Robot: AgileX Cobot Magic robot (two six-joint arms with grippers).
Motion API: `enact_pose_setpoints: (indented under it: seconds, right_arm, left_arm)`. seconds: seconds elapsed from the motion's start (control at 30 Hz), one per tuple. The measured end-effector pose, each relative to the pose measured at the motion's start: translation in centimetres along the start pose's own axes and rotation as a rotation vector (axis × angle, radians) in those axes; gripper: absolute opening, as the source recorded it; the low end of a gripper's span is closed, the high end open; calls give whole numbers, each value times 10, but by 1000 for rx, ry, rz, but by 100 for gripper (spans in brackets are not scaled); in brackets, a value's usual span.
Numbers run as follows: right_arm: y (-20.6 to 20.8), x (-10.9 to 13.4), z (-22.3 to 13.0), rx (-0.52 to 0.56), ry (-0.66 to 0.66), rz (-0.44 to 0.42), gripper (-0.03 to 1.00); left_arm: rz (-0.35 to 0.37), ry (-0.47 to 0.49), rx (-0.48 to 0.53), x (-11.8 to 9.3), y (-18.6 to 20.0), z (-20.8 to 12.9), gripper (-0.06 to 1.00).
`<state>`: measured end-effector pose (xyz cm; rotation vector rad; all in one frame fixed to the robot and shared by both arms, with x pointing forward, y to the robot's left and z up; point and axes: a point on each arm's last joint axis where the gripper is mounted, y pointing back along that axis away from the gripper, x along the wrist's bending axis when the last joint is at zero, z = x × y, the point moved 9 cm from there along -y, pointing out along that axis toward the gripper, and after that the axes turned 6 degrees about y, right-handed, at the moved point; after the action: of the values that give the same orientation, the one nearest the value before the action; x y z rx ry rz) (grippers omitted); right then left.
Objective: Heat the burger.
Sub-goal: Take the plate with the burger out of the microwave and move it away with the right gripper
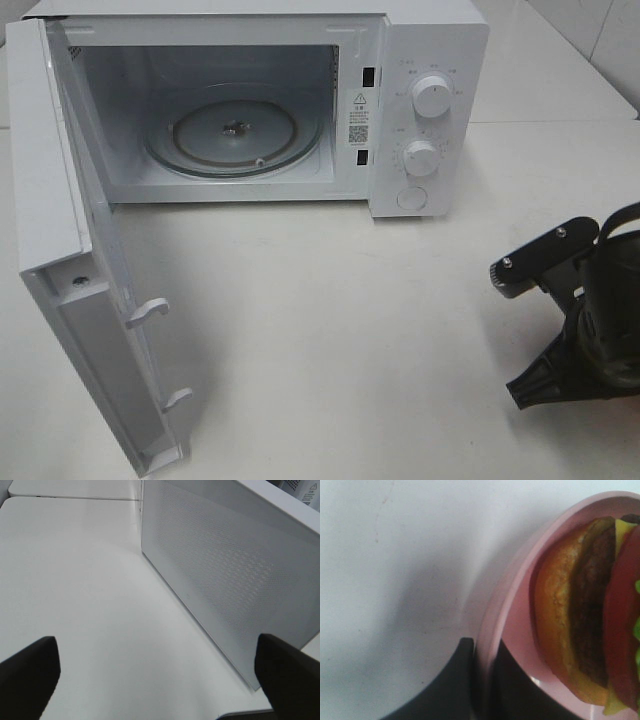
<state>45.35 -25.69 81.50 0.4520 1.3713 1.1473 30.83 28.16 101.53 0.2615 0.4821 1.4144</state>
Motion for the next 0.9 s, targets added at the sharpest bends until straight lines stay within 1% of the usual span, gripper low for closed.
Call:
enact_pose_setpoints:
  seconds: [0.13, 0.17, 0.27, 0.33, 0.47, 0.5, 0.6, 0.67, 0.8, 0.9]
  right_arm:
    - [-8, 4, -6, 2, -4, 3, 6]
    - [-10, 4, -5, -16, -3, 1, 7]
    - [-11, 4, -4, -26, -5, 0, 7]
    - [-12, 2, -2, -61, -35, -10, 8]
    - [-15, -1, 1, -80, -65, -10, 8]
    - [-17, -3, 2, -79, -89, -9, 9]
    - [-18, -6, 2, -76, -99, -11, 9]
    - [-22, -14, 0, -58, -127, -23, 10]
    - [-25, -17, -1, -48, -123, -24, 11]
    - [-25, -15, 0, -49, -102, -13, 15]
  left_arm:
    - [0, 0, 0, 0, 0, 0, 98]
    - [0, 0, 0, 0, 0, 0, 98]
    - [0, 0, 0, 0, 0, 0, 98]
    - [0, 0, 0, 0, 0, 0, 98]
    - [0, 0, 0, 0, 0, 0, 98]
    - [0, 0, 0, 0, 0, 0, 98]
    - [0, 0, 0, 0, 0, 0, 98]
    - [0, 0, 0, 0, 0, 0, 98]
    - [0, 0, 0, 0, 0, 0, 98]
    - [0, 0, 0, 0, 0, 0, 98]
